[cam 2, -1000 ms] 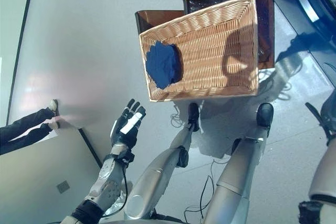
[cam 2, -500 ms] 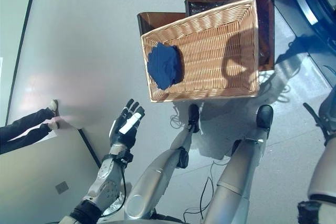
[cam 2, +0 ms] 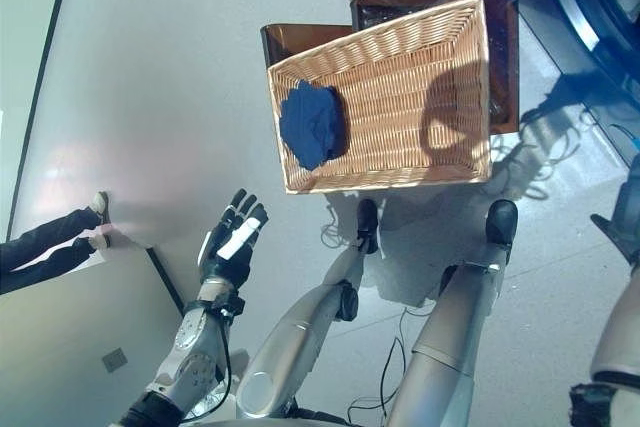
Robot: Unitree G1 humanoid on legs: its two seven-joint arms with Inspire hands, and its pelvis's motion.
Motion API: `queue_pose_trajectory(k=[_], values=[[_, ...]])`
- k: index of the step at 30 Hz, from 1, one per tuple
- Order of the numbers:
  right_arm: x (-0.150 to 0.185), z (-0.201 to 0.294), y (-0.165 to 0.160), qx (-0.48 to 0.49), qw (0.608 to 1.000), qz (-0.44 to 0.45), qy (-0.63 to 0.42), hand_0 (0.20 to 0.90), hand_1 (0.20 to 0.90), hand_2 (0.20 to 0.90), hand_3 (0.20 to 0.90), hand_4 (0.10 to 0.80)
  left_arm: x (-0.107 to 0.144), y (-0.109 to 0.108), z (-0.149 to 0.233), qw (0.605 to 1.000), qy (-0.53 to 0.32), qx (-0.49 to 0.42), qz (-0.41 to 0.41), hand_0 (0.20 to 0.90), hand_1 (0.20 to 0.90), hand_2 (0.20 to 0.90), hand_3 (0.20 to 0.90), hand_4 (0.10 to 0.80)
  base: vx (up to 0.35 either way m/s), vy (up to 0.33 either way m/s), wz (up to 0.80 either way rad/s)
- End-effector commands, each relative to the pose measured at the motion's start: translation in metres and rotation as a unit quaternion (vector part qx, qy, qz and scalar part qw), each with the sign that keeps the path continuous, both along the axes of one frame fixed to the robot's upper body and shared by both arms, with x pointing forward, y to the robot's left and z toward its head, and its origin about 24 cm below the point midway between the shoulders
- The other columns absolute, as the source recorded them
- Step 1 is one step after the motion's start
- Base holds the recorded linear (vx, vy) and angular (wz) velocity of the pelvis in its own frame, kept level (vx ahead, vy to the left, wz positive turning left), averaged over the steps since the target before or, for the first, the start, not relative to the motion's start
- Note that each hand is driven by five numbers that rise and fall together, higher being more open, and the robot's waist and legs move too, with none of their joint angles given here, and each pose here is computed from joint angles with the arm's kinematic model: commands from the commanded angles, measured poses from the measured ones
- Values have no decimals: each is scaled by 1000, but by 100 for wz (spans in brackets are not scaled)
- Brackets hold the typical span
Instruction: Pick up the clothes and place them into the washing machine
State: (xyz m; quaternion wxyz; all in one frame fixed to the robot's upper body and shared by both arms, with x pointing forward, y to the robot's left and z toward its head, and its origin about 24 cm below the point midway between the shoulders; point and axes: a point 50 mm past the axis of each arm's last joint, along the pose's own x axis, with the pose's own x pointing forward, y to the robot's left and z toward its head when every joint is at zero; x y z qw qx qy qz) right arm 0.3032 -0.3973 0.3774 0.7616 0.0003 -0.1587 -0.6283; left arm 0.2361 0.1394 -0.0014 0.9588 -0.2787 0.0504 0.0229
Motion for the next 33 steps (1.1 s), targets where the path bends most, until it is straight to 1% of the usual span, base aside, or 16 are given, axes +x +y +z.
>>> queue_pose_trajectory(k=[1,2,5,11,17,20,27,29,33], values=[[-69,39,-36,-116,973,-195,46,900,900,900,900,800,1,28,20,996,-59,8,63,900,900,900,900,800,0,0,0],[-73,36,-41,-120,965,-218,88,900,900,900,900,800,2,27,21,996,-60,3,64,900,900,900,900,800,0,0,0],[-72,34,-41,-123,962,-217,112,900,900,900,900,800,2,26,21,996,-60,3,62,900,900,900,900,800,-1,5,1],[-67,36,-36,-155,950,-234,138,900,900,900,900,800,4,22,21,996,-62,-1,61,900,900,900,900,800,-8,5,2],[-64,36,-34,-166,947,-235,146,900,900,900,900,800,6,19,23,996,-67,-4,60,900,900,900,900,800,0,0,0],[-59,36,-30,-205,931,-248,173,900,900,900,900,800,7,19,24,996,-71,0,59,900,900,900,900,800,-3,11,0],[-56,33,-28,-209,933,-247,156,900,900,900,900,800,9,16,26,995,-79,1,58,900,900,900,900,800,-3,4,0],[-47,35,-19,-219,945,-220,105,900,900,900,900,800,10,16,27,995,-83,5,58,900,900,900,900,800,-31,52,-2],[-39,32,-11,-232,951,-194,72,900,900,900,900,800,11,16,28,994,-88,7,58,900,900,900,900,800,-12,20,-1]])
